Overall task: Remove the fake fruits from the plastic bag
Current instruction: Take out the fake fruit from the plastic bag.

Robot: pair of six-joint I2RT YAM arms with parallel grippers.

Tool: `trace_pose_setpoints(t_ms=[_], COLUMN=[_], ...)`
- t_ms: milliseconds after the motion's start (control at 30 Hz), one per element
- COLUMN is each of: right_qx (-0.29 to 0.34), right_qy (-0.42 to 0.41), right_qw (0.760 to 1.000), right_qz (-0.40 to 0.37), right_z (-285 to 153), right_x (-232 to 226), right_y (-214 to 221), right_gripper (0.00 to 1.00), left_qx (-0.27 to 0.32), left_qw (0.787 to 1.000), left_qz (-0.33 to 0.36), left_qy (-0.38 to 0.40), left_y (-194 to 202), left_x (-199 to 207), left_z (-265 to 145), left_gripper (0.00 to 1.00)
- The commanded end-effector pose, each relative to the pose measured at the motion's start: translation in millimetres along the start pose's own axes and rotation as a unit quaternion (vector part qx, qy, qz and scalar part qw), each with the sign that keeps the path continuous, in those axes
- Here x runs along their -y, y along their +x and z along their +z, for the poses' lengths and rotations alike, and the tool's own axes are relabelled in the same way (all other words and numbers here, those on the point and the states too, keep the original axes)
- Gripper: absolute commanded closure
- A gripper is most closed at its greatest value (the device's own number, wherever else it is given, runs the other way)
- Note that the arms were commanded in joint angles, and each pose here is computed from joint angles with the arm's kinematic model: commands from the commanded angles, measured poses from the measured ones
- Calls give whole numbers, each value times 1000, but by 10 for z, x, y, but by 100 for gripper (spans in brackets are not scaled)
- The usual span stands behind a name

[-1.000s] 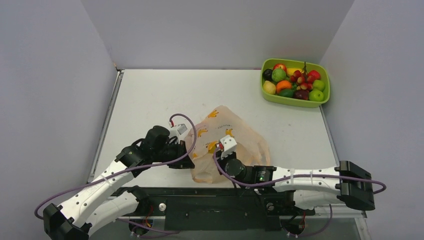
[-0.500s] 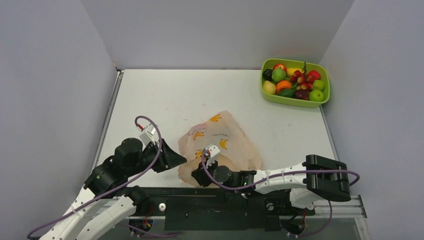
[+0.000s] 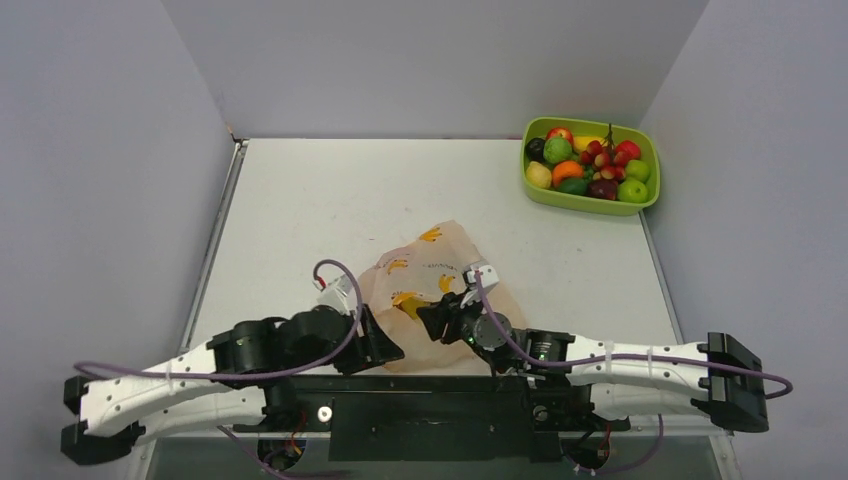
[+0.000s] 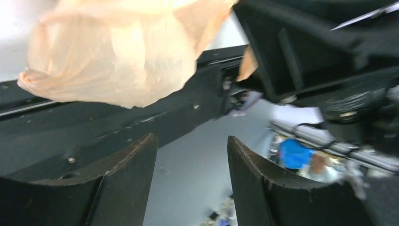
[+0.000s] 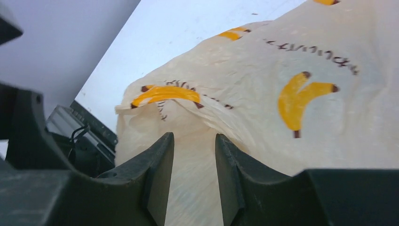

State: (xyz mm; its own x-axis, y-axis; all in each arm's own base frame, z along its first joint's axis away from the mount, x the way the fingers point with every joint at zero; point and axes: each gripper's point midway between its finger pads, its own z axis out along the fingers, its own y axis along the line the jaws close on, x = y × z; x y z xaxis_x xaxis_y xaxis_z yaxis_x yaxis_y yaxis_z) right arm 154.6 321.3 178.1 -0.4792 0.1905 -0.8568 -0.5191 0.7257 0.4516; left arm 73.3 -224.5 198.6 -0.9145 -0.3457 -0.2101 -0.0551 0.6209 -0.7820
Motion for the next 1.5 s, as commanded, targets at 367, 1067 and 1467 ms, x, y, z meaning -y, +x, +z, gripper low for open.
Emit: trace_pose_setpoints(t_ms=[367,1067,1467], right_qx=[-33,12,15], right_qy=[-4,247,224], right_qw=[999,966,969], right_qz=[-40,-72,-106], right_z=[-50,-82,-241], right_x=[320,1353,1351], right_y=[282,101,-152], right_gripper=[63,72,74], left_qx=[210,195,20], left_qw=[971,955,980], left_qz=[-58,108,194], left_qy=[-98,-198,-48], left_y=[-259,-466,191], left_x=[-191,-915,-343], left_z=[640,429,772], left_gripper=[44,100,100])
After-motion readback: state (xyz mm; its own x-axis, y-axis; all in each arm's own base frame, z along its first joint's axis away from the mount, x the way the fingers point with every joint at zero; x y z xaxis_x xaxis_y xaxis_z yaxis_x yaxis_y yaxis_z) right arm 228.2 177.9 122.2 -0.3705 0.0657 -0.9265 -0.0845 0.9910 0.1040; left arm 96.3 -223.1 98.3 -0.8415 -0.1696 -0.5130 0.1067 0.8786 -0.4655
